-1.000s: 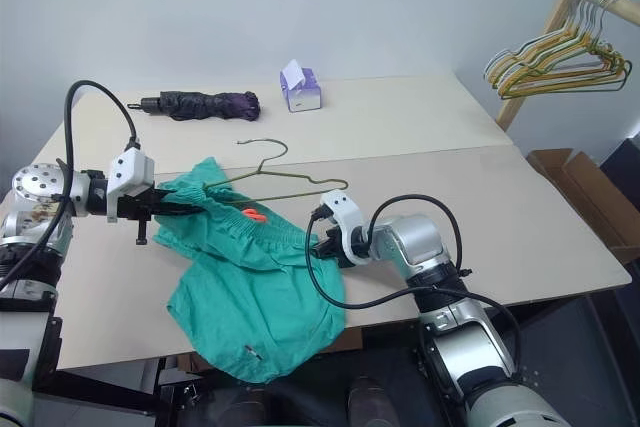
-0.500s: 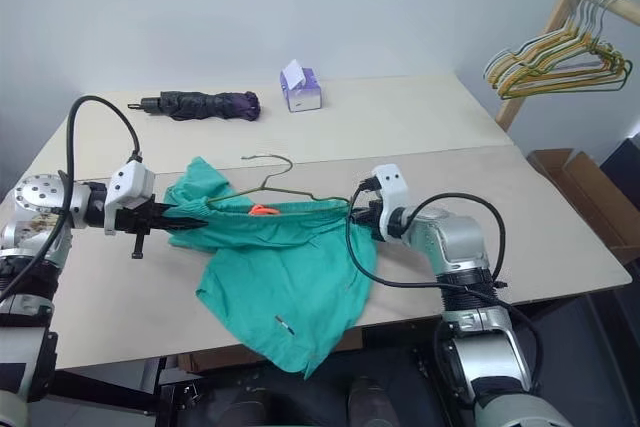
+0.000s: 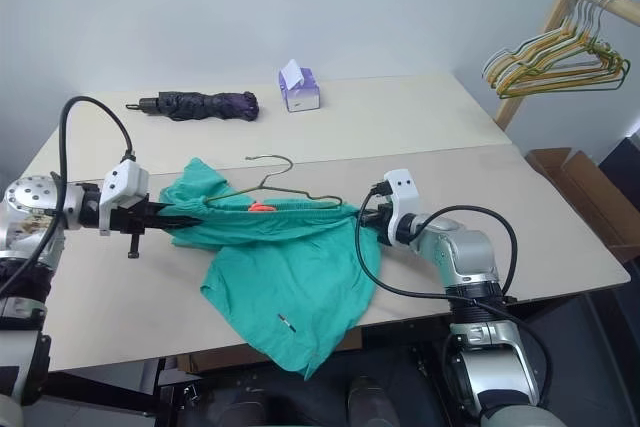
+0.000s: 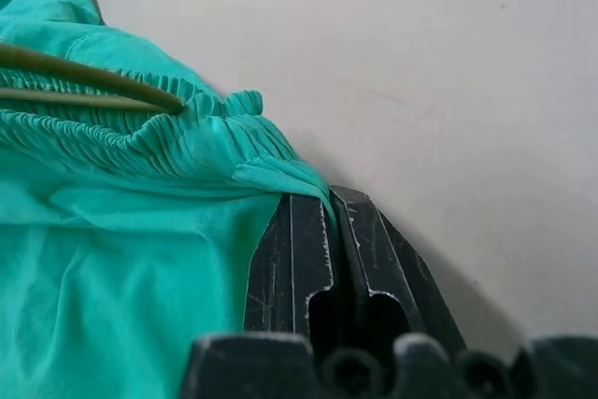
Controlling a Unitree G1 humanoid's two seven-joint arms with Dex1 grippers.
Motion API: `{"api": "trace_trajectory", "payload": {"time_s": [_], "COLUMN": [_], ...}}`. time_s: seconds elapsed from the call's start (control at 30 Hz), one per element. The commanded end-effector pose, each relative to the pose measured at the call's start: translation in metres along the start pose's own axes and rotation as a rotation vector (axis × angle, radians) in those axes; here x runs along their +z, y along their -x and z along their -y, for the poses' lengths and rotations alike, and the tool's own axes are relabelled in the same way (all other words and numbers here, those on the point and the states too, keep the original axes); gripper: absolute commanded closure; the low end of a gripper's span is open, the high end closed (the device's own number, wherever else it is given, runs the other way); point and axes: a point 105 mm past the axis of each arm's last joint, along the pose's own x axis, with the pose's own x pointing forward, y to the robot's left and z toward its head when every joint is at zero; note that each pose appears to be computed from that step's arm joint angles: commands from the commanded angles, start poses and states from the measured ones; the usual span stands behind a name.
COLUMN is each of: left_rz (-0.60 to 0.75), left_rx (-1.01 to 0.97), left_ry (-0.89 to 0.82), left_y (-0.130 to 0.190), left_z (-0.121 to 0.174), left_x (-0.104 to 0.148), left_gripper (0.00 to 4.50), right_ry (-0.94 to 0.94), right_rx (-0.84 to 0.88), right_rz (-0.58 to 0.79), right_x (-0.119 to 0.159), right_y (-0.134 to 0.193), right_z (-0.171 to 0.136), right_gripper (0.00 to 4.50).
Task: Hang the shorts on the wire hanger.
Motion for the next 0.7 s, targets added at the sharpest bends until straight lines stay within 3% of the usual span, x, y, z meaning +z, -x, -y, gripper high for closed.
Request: {"api": "trace_trajectory", "payload": {"time_s": [0.03, 0.23, 0.4, 0.5, 0.7], "left_rz": [-0.098, -0.08, -0.184, -0.244, -0.2], "left_rx": [0.163, 0.203, 0.148, 0.157, 0.151], "left_ry": [0.028, 0.08, 0.115, 0.124, 0.099], "left_y": [0.06, 0.073, 0.079, 0.081, 0.067], "left_z": [-0.013, -0.016, -0.007, -0.008, -0.011], "left_x": [-0.003, 0.001, -0.011, -0.018, -0.015], "left_gripper": [4.5, 4.5, 4.5, 4.5, 4.5], "right_ry": [-0.068, -0.047, -0.08, -0.079, 0.023], "right_rx": [-0.451, -0.592, -0.639, -0.644, -0.551], "right_rz": [0.037, 0.161, 0.25, 0.306, 0.387], "right_x": [-0.002, 0.001, 0.001, 0.005, 0.021], "right_y": [0.051, 0.06, 0.069, 0.076, 0.082], "right_z": [0.095, 0.109, 0.116, 0.117, 0.098], "right_gripper": [4.43, 4.43, 4.43, 4.43, 4.43]}}
